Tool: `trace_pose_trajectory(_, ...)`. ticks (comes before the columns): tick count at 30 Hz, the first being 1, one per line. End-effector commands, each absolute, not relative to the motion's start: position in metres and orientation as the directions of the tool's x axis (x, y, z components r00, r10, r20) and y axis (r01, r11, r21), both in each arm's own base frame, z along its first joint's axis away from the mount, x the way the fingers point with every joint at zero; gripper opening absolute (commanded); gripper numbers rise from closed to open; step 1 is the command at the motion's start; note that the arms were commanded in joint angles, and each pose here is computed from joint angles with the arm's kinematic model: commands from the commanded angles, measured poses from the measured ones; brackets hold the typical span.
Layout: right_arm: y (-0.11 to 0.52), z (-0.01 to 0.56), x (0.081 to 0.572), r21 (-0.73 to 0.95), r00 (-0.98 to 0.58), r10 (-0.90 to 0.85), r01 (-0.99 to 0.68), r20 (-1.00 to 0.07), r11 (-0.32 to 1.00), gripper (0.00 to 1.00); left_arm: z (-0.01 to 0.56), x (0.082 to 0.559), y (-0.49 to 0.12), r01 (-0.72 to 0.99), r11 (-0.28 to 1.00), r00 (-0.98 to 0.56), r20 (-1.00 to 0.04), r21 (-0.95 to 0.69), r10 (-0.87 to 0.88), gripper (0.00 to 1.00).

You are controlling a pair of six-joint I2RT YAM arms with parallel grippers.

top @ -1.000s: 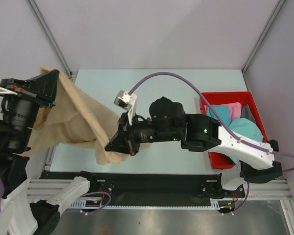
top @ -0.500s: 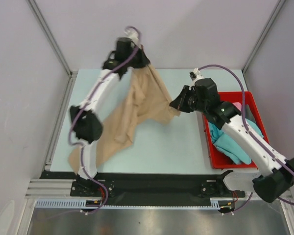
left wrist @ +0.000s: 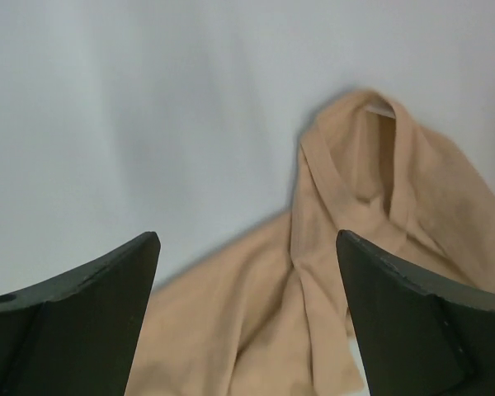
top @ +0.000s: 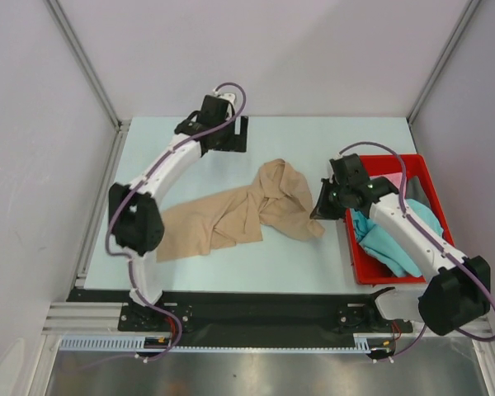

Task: Fold and stack the t-shirts
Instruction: Flatten the tshirt out

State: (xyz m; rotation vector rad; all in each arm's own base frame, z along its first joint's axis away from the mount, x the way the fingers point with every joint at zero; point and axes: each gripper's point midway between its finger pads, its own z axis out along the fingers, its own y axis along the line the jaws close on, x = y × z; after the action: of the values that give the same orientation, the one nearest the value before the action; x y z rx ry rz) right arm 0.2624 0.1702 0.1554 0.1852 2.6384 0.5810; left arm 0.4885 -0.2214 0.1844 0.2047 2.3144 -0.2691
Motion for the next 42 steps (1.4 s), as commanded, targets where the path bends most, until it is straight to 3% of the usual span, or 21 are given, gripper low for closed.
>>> trace_pose_trajectory(1,0.174,0.153,0.236,0.478,-0.918,0.22,0.038,-0.331,0.878,0.0,0.158,0.414,-0.228,0.338,0.94,-0.707,-0.671,-0.043,0.224,0.94)
trace_pose_trajectory(6,0.166,0.151,0.217,0.486,-0.915,0.229,0.041,-0.334,0.873,0.0,0.106,0.335,-0.266,0.433,0.9,-0.744,-0.585,-0.057,0.321,0.87)
trace_pose_trajectory(8,0.163,0.153,0.21,0.492,-0.91,0.232,0.036,-0.343,0.87,0.0,0.095,0.317,-0.274,0.433,0.898,-0.767,-0.555,-0.078,0.322,0.77)
trace_pose_trajectory(13,0.153,0.15,0.192,0.489,-0.908,0.232,0.034,-0.35,0.872,0.0,0.078,0.285,-0.267,0.366,0.928,-0.823,-0.488,-0.067,0.289,0.64)
trace_pose_trajectory(17,0.147,0.15,0.182,0.5,-0.901,0.248,0.041,-0.355,0.865,0.0,0.067,0.268,-0.266,0.372,0.928,-0.822,-0.465,-0.001,0.328,0.61)
trace_pose_trajectory(29,0.142,0.148,0.166,0.515,-0.901,0.246,0.028,-0.359,0.857,0.0,0.043,0.224,-0.271,0.333,0.94,-0.879,-0.383,-0.069,0.283,0.38)
trace_pose_trajectory(35,0.142,0.148,0.165,0.51,-0.903,0.227,0.01,-0.365,0.86,0.0,0.042,0.228,-0.262,0.319,0.947,-0.874,-0.393,-0.022,0.285,0.17)
trace_pose_trajectory(36,0.142,0.148,0.165,0.512,-0.903,0.225,0.007,-0.365,0.859,0.0,0.044,0.23,-0.261,0.319,0.948,-0.87,-0.399,-0.009,0.289,0.02)
trace_pose_trajectory(42,0.145,0.154,0.163,0.517,-0.907,0.201,-0.022,-0.371,0.856,0.0,0.122,0.248,-0.237,0.241,0.968,-0.807,-0.539,0.069,0.24,0.0)
